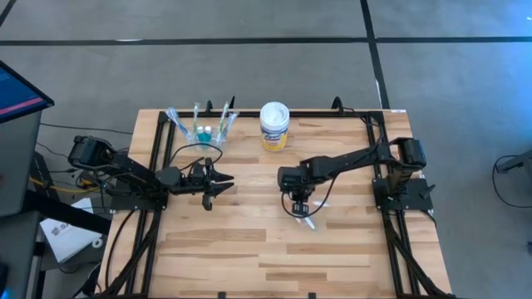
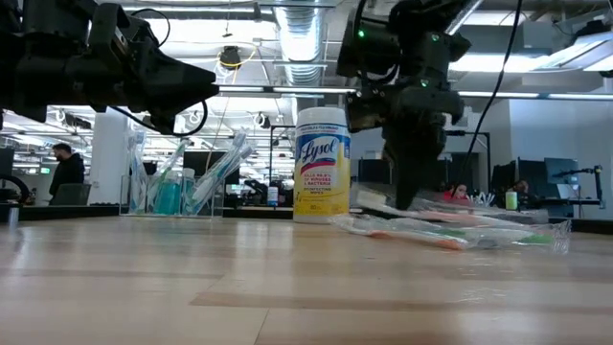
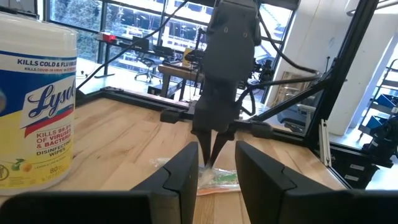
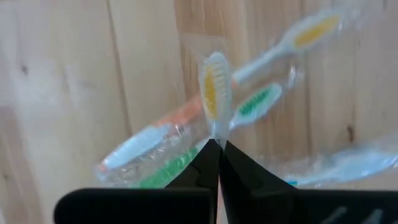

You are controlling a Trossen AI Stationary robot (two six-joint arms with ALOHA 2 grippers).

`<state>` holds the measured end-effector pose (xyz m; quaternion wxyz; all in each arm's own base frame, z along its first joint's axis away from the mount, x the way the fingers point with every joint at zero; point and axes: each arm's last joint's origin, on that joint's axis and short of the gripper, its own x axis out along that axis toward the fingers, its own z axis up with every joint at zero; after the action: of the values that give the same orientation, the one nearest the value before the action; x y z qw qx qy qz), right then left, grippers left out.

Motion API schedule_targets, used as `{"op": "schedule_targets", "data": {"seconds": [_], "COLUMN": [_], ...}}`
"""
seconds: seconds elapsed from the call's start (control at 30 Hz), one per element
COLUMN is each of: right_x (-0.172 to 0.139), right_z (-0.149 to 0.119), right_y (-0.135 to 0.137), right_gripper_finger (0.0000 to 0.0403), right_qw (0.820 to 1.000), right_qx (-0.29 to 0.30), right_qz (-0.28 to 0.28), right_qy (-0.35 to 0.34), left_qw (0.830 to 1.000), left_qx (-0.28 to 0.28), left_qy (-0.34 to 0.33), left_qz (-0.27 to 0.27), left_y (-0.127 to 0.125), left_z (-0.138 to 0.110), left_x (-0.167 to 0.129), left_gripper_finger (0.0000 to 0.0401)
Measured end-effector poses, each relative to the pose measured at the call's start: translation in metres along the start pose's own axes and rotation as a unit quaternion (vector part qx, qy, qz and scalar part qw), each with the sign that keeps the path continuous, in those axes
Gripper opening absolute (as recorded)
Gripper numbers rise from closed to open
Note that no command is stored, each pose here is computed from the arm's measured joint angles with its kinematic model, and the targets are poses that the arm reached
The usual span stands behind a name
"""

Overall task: Pick & Place toothbrushing station
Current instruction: Put the orange toothbrush into the transparent organizer

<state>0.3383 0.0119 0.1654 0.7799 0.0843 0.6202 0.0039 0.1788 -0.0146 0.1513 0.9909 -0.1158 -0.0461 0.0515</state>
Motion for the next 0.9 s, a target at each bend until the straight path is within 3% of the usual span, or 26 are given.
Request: {"op": "schedule_targets", "data": {"seconds": [0.47,0.9], "right_x": [-0.031,-0.07], "right_z": [0.04,0.083], "right_y": [0.009,0.012], "right_gripper_finger": [0.0,0.0], "right_qw": [0.991,0.951], "right_qx": [-0.072,-0.123], "right_qz": [0.01,0.009], "right_qy": [-0.114,-0.284], "left_qw": [1.0,1.0], "left_qx": [0.0,0.0], "left_qy": [-0.001,-0.006], "left_qz": [0.004,0.019], "left_y": [0.0,0.001], "left_z": [0.0,0.001], "left_x": [0.0,0.0], "left_gripper_finger": [0.0099,0.0099]}}
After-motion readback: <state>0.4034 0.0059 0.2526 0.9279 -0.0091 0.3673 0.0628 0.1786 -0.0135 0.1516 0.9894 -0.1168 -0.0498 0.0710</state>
